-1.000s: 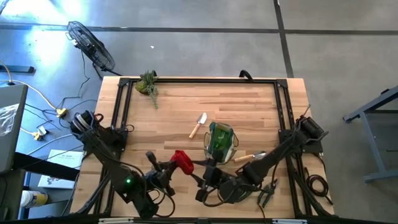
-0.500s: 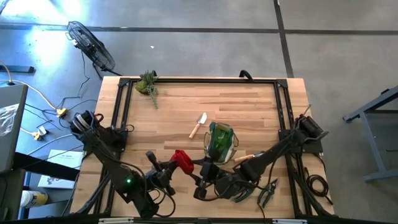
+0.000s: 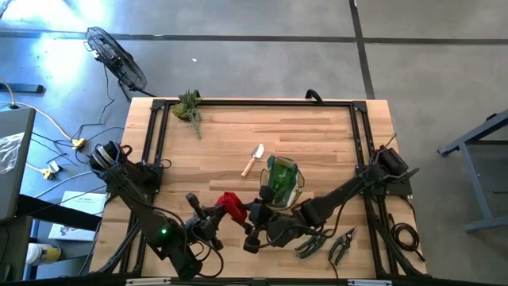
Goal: Pick & Place Garden tools in Gardening bag
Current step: Put the red glove into the light brown gardening bag
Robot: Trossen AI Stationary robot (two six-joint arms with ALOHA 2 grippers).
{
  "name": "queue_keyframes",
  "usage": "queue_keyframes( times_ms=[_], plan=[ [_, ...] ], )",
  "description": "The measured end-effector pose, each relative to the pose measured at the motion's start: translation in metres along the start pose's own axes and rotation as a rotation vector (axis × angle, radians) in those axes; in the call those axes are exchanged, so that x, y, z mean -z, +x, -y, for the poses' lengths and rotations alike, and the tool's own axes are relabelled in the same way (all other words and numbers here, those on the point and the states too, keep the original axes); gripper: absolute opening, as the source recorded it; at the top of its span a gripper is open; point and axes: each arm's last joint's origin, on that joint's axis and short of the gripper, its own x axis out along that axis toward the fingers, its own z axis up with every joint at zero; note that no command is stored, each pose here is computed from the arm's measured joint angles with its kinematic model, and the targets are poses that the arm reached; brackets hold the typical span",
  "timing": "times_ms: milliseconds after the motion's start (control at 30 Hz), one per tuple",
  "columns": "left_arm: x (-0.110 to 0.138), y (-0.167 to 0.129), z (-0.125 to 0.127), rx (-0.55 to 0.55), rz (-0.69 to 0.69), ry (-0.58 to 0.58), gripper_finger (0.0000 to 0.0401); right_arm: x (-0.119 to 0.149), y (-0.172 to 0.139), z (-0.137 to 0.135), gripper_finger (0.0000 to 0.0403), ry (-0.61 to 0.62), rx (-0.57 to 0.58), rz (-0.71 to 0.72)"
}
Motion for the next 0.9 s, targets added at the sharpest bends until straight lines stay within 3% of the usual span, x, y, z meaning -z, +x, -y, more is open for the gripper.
queue_keyframes(
  times_ms=[400, 767, 900],
  plan=[
    [0.0004, -0.0001, 0.0006, 0.029, -0.019, 0.012, 0.0014, 0.0033, 0.0002, 0.0008, 0.0017, -0.044, -0.013, -0.035],
    [0.0005, -0.0002, 0.0010, 0.054, -0.034, 0.043, 0.0053, 0.0038, -0.0002, 0.0001, 0.0009, -0.051, -0.030, -0.043],
    [0.0006, -0.0002, 0.0011, 0.057, -0.034, 0.105, 0.0061, 0.0040, -0.0002, -0.0003, 0.0008, -0.060, -0.046, -0.050]
  ],
)
